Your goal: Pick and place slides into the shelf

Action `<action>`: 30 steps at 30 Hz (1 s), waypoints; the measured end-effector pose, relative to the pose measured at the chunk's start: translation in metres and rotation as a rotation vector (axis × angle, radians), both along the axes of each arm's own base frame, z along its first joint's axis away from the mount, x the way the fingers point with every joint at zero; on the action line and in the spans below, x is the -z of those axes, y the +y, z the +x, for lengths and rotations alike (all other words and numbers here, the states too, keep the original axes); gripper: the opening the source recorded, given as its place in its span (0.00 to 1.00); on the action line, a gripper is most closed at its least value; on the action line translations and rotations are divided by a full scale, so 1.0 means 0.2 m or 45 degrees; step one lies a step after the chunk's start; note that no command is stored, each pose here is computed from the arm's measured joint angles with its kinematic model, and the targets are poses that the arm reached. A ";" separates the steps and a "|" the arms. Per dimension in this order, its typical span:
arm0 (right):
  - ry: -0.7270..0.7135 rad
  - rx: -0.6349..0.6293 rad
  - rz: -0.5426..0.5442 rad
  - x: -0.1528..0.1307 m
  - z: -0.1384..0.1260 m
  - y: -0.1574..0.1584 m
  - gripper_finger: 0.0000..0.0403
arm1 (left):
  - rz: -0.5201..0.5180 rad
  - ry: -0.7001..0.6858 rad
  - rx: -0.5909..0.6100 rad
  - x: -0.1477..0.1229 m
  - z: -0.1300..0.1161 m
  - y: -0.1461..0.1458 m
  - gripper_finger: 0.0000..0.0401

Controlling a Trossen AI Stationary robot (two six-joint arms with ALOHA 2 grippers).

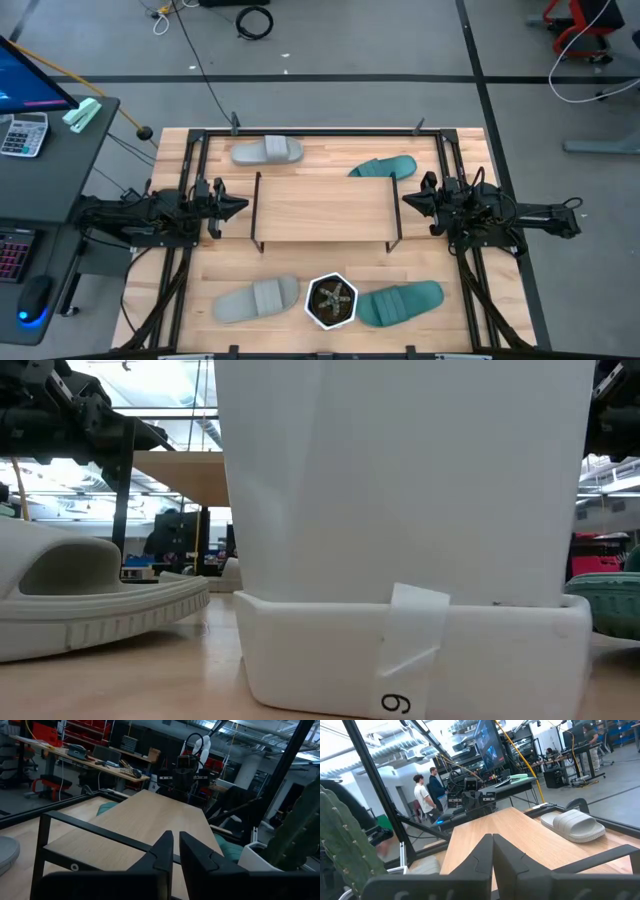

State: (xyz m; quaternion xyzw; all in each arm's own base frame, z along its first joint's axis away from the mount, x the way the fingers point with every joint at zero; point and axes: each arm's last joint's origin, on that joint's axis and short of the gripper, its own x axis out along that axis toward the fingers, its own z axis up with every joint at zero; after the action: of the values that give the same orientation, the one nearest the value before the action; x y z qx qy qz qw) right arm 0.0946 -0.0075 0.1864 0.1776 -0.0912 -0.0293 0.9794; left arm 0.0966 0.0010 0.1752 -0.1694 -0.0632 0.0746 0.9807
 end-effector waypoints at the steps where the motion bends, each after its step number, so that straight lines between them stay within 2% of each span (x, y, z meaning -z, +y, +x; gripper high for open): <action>1: 0.000 0.000 0.000 0.00 0.00 0.00 0.04 | 0.000 0.000 0.000 0.00 0.00 0.00 0.10; 13: 0.000 -0.001 0.000 0.00 0.00 0.00 0.04 | 0.000 0.000 0.000 0.00 0.00 0.00 0.07; 23: 0.000 0.000 0.000 0.00 0.00 0.00 0.04 | 0.000 0.000 0.000 0.00 0.00 0.00 0.10; 30: 0.000 0.000 0.000 0.00 0.00 0.00 0.04 | 0.000 0.000 0.000 0.00 0.00 0.00 0.08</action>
State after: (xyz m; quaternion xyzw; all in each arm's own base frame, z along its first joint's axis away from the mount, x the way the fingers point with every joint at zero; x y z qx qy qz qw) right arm 0.0946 -0.0075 0.1864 0.1777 -0.0913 -0.0293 0.9794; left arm 0.0966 0.0010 0.1753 -0.1694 -0.0632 0.0745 0.9807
